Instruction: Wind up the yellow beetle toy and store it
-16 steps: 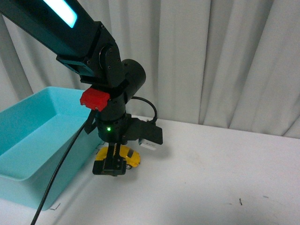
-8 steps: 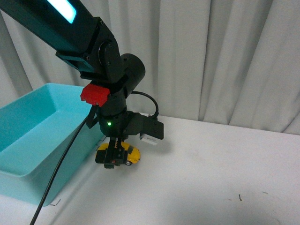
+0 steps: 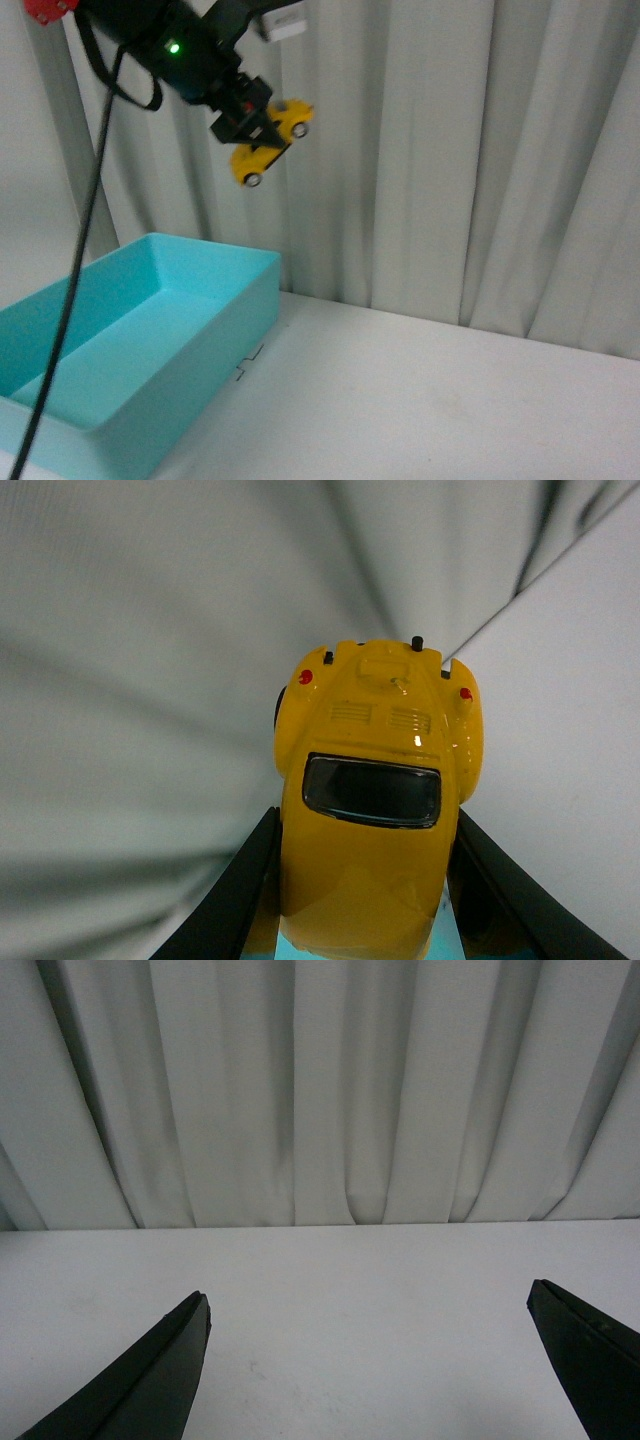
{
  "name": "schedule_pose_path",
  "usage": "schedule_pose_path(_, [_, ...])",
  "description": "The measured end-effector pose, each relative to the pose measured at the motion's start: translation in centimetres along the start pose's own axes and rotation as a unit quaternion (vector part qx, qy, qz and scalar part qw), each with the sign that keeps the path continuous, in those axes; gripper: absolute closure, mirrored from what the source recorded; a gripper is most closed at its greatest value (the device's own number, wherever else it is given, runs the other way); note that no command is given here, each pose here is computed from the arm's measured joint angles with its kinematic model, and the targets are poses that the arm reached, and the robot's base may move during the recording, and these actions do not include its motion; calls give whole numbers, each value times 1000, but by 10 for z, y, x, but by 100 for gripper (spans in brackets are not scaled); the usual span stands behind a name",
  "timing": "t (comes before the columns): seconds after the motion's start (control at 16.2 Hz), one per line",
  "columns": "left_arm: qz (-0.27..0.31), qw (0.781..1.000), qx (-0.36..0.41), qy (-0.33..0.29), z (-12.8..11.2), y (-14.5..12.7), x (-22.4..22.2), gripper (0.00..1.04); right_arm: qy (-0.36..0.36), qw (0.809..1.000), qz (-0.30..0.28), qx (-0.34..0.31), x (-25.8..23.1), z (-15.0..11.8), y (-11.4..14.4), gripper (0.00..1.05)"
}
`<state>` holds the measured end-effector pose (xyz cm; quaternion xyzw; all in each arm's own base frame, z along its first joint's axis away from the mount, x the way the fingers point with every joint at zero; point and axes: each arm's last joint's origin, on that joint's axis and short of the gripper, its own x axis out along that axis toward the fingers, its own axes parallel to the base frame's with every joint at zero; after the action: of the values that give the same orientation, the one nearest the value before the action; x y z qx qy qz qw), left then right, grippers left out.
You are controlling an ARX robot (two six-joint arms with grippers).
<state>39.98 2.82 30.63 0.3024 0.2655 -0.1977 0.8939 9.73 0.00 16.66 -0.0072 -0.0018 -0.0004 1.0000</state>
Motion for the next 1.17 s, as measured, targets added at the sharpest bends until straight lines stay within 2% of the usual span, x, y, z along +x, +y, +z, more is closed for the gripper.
schedule_pose_path(0.12, [34, 993, -88, 65, -38, 14, 6, 65, 0, 1000, 0, 0, 0, 0, 0, 7])
schedule_pose_path(0.25, [63, 975, -174, 124, -74, 21, 14, 65, 0, 1000, 0, 0, 0, 0, 0, 7])
schedule_pose_path(0.37, [80, 958, -222, 163, -95, 21, 19, 65, 0, 1000, 0, 0, 0, 0, 0, 7])
schedule_pose_path(0.56, [94, 937, -260, 215, -117, 13, 34, 65, 0, 1000, 0, 0, 0, 0, 0, 7])
schedule_pose_path(0.8, [97, 919, -271, 268, -146, 1, 61, 65, 0, 1000, 0, 0, 0, 0, 0, 7])
schedule_pose_path(0.99, [119, 913, -272, 282, -162, -2, 80, 65, 0, 1000, 0, 0, 0, 0, 0, 7])
schedule_pose_path(1.17, [109, 909, -264, 302, -178, -14, 105, 65, 0, 1000, 0, 0, 0, 0, 0, 7])
